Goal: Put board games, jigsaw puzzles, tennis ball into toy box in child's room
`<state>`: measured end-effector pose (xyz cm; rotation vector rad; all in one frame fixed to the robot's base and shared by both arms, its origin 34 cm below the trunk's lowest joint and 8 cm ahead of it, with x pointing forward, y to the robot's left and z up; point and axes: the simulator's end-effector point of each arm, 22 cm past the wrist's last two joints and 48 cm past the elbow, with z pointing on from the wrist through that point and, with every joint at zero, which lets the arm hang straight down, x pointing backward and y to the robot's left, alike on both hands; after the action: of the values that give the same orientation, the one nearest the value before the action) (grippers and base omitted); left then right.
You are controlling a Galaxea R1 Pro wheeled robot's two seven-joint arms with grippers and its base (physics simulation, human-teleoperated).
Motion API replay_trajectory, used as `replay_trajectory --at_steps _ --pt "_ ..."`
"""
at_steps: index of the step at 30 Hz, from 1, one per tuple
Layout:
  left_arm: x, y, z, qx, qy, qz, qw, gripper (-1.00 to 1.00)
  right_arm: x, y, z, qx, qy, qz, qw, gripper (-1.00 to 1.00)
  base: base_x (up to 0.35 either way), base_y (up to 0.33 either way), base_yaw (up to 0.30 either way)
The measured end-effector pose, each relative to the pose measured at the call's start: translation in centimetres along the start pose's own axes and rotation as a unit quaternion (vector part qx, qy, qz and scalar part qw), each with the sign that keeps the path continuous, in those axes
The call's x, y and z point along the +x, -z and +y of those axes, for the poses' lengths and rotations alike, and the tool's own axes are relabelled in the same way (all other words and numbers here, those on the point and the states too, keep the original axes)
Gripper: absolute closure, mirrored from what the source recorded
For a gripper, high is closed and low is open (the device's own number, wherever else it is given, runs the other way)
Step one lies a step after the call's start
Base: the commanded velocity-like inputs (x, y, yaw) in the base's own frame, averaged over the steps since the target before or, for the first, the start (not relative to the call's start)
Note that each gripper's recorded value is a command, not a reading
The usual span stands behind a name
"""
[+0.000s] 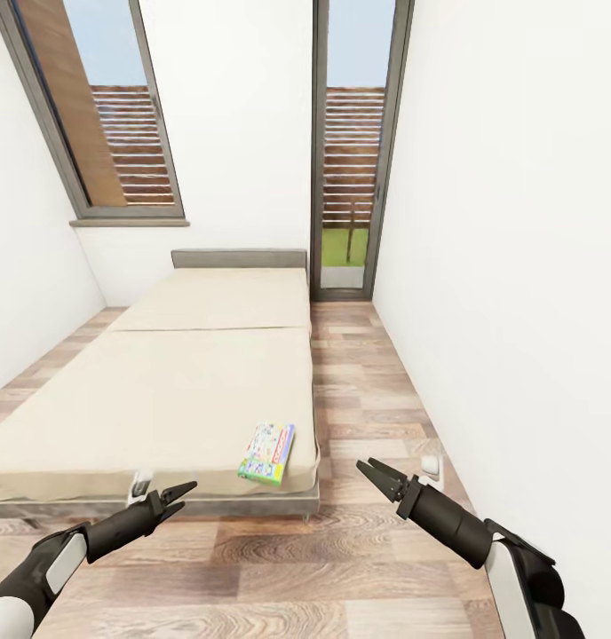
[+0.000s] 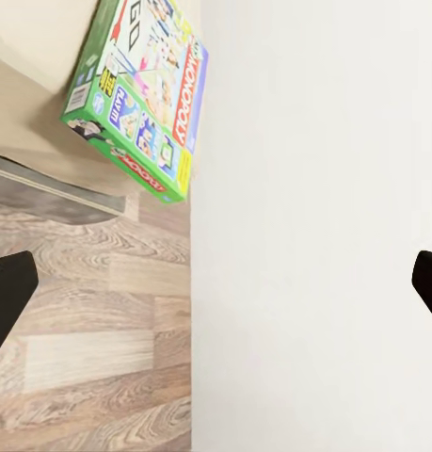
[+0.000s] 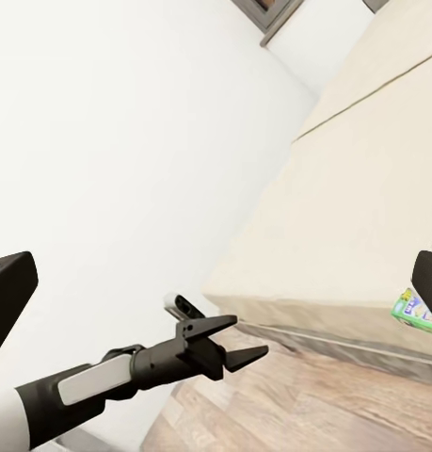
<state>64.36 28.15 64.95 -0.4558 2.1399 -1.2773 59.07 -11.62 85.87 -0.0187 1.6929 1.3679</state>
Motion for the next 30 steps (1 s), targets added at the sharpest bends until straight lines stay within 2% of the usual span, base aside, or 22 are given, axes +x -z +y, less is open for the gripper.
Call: replay_trajectory --at_steps 20,30 --pt "1.4 -1.1 2.9 0.009 0.003 -0.002 1.0 -1.0 2.7 0.4 -2.5 -0.003 -0.002 -0.001 1.0 -1.0 0.0 0.0 0.0" --pt "2.2 -1.6 4.5 0.011 0.002 -0.002 0.9999 -1.0 4.2 0.6 -2.8 -0.024 -0.005 -0.001 0.9997 -1.0 0.0 0.0 0.0"
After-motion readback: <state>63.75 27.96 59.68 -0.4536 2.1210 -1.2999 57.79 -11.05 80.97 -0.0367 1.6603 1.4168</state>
